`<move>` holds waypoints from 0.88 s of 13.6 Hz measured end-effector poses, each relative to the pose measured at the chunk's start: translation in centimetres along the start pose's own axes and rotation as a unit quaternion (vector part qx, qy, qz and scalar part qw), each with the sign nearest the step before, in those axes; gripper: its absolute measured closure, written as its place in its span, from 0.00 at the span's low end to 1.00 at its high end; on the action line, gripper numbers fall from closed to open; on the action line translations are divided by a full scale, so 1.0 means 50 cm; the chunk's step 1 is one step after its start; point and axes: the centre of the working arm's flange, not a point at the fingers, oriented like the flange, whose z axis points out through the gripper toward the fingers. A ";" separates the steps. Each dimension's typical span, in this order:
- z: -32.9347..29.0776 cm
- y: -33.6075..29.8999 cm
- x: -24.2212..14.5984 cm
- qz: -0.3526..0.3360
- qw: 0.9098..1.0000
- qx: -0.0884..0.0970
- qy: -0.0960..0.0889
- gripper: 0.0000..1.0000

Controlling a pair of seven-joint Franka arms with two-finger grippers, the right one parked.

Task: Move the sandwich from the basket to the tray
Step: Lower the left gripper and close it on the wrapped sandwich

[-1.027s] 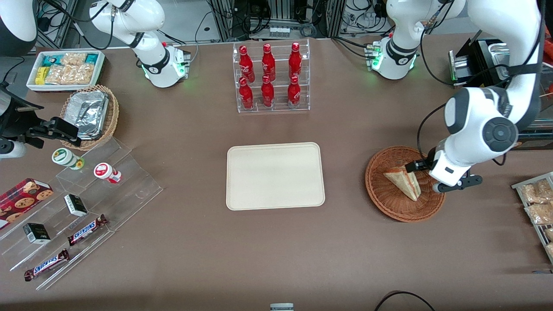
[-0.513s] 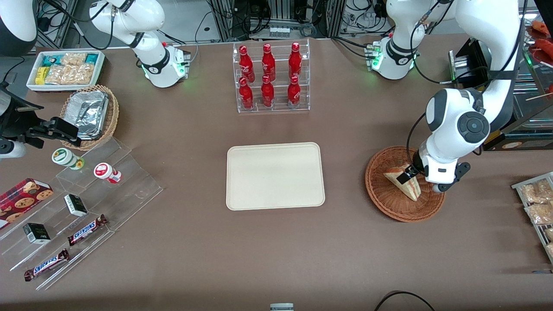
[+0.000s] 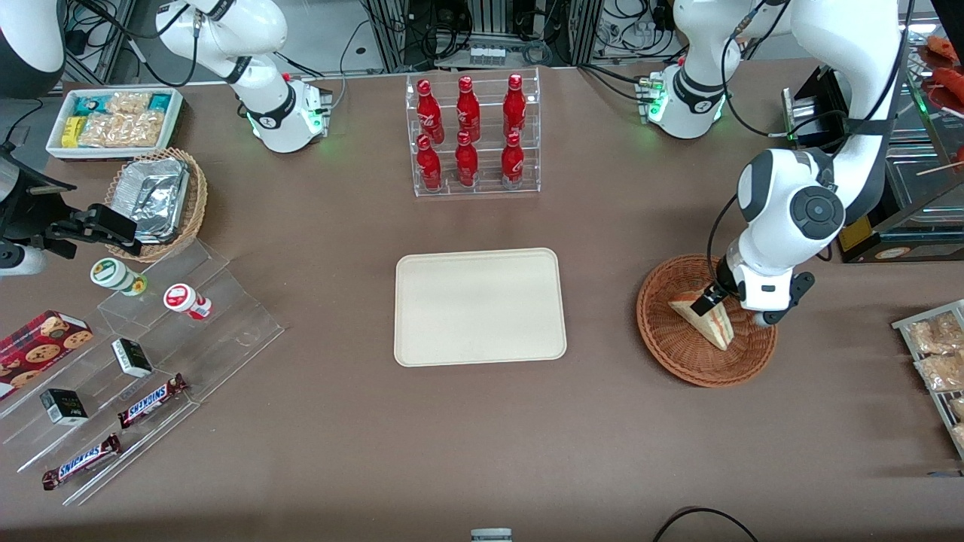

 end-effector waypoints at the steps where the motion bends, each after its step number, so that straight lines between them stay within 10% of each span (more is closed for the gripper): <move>1: 0.006 -0.001 -0.001 0.000 1.000 0.001 -0.001 0.00; 10: 0.110 0.000 0.003 -0.002 1.000 0.004 -0.008 0.03; 12: 0.112 0.000 0.003 -0.002 1.000 0.005 -0.008 0.22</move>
